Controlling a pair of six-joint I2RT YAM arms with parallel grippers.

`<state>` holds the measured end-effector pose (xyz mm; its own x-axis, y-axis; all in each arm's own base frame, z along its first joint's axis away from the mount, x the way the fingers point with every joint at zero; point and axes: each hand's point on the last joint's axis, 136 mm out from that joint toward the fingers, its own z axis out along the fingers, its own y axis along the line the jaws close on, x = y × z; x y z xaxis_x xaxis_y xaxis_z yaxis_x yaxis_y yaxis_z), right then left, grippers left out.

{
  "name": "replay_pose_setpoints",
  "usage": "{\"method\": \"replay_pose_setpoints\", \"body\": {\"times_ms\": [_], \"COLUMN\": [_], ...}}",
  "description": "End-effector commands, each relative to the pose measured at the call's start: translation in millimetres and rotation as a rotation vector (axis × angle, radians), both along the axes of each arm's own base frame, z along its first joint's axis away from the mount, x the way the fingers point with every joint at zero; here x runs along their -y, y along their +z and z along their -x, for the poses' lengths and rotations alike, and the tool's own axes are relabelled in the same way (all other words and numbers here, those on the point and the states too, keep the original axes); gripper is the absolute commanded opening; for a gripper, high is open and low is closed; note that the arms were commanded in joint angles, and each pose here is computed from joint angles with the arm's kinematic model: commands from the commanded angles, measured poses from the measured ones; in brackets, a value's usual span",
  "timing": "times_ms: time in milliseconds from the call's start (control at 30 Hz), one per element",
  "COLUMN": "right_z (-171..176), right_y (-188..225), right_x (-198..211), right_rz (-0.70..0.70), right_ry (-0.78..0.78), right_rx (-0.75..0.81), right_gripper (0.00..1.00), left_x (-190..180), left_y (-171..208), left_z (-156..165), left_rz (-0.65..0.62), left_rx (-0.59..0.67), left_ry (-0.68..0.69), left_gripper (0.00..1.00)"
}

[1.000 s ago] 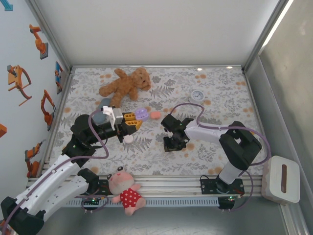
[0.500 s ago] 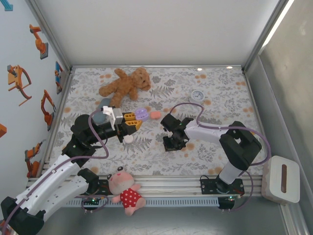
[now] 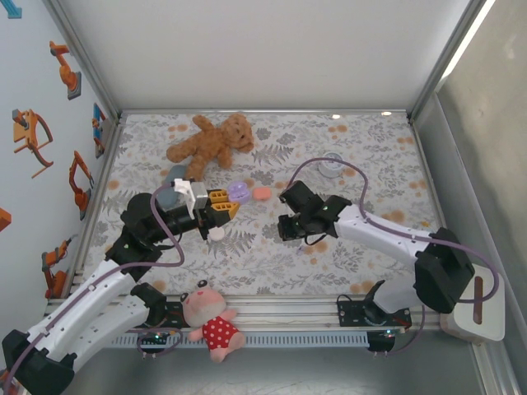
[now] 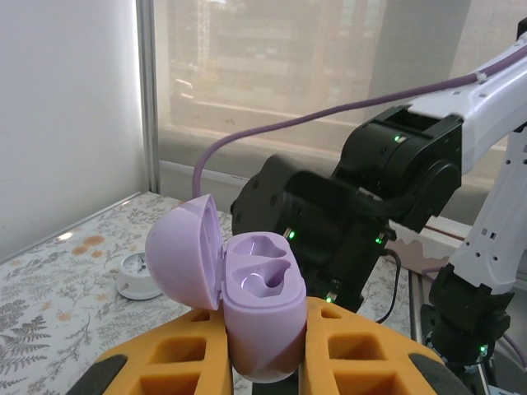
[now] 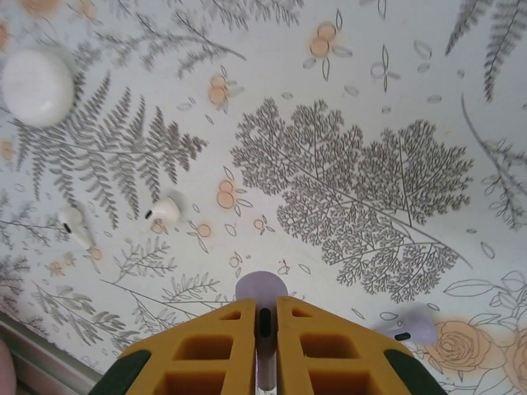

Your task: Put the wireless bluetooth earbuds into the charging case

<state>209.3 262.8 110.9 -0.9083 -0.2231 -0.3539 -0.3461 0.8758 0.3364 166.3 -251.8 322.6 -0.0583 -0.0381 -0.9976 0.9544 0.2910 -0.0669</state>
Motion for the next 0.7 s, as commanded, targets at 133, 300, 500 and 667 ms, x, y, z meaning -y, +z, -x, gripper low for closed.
{"method": "replay_pose_setpoints", "body": {"times_ms": [133, 300, 500, 667], "right_z": [-17, -24, -28, -27], "right_y": [45, 83, 139, 193], "right_x": [-6, -9, -8, -8], "right_rz": [-0.089, -0.195, -0.323, -0.451], "right_ry": [-0.005, -0.016, -0.008, 0.005], "right_rx": [0.169, 0.293, 0.462, 0.609], "right_gripper": [0.11, 0.1, 0.1, 0.1], "left_x": [2, 3, 2, 4], "left_y": [6, 4, -2, -6], "left_z": [-4, -7, -16, -24], "left_rz": [0.028, 0.034, 0.062, 0.084], "left_rx": [0.007, -0.016, -0.049, -0.078], "left_ry": [0.006, 0.016, 0.058, 0.076], "left_gripper": [0.02, 0.02, 0.02, 0.02]}}
